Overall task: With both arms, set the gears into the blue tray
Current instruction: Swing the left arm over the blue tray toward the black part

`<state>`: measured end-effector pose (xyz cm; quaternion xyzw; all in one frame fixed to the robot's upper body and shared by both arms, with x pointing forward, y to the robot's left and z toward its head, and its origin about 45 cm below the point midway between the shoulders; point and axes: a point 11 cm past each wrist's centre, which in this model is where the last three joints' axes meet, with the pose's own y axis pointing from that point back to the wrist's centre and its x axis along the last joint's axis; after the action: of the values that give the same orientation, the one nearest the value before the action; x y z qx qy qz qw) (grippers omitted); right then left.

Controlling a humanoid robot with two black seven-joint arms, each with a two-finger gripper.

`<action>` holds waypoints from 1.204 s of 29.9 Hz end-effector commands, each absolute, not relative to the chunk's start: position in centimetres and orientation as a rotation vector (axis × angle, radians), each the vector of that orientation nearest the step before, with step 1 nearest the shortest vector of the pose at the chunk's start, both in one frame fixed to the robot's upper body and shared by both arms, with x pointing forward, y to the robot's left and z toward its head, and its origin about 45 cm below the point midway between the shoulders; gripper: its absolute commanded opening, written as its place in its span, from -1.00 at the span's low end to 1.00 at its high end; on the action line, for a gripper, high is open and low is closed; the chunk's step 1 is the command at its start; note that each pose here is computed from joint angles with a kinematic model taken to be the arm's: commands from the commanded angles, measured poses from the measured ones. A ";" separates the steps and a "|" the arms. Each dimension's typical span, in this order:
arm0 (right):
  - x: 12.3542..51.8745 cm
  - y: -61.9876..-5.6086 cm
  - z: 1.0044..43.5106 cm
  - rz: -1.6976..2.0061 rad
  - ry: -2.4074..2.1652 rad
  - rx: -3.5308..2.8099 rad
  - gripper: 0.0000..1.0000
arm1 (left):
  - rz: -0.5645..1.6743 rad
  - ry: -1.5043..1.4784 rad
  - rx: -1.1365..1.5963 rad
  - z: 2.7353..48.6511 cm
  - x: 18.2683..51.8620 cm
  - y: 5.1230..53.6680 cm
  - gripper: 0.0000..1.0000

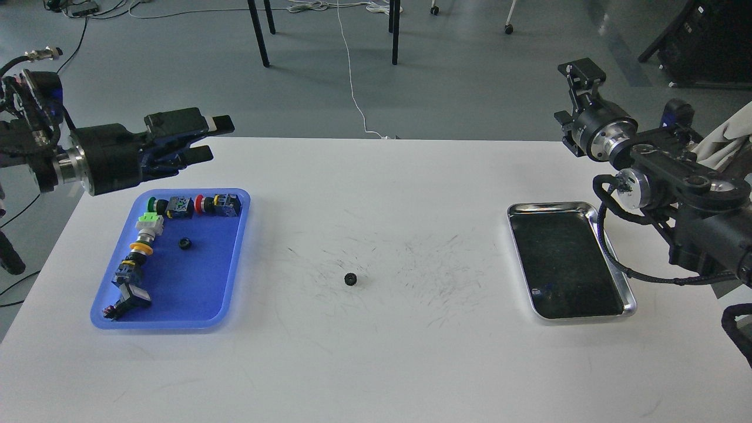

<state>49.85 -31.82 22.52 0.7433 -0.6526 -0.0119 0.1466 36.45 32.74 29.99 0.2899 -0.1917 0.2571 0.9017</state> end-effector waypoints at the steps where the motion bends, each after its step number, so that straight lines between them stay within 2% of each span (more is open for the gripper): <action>1: 49.8 -31.7 22.4 -0.035 -1.881 2.137 0.89 | 0.409 -0.439 0.636 29.0 34.4 30.6 0.97; 6: 49.8 -31.5 22.4 -0.031 -1.877 2.144 0.89 | 0.256 -0.565 0.779 26.8 32.9 30.3 0.97; 9: 49.8 -31.3 22.4 -0.032 -1.876 2.148 0.89 | 0.176 -0.575 0.751 26.1 31.2 28.3 0.96; 19: 50.0 -31.8 22.7 -0.032 -1.926 2.133 0.89 | -0.011 -0.680 0.806 22.9 29.3 25.4 0.97; 25: 49.6 -32.8 21.7 -0.029 -2.010 2.033 0.90 | -0.112 -0.788 0.800 21.7 29.2 22.0 0.96; 32: 49.6 -32.3 21.6 -0.025 -2.021 2.022 0.92 | -0.059 -0.934 0.728 19.8 29.7 18.9 0.96; 36: 49.7 -31.9 21.6 -0.029 -2.020 2.030 0.92 | -0.113 -1.033 0.716 19.1 29.9 16.6 0.94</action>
<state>49.63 -32.18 21.58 0.7011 -0.6990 -0.0092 0.1404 29.79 18.09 19.51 0.3411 -0.4576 -0.0398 0.8201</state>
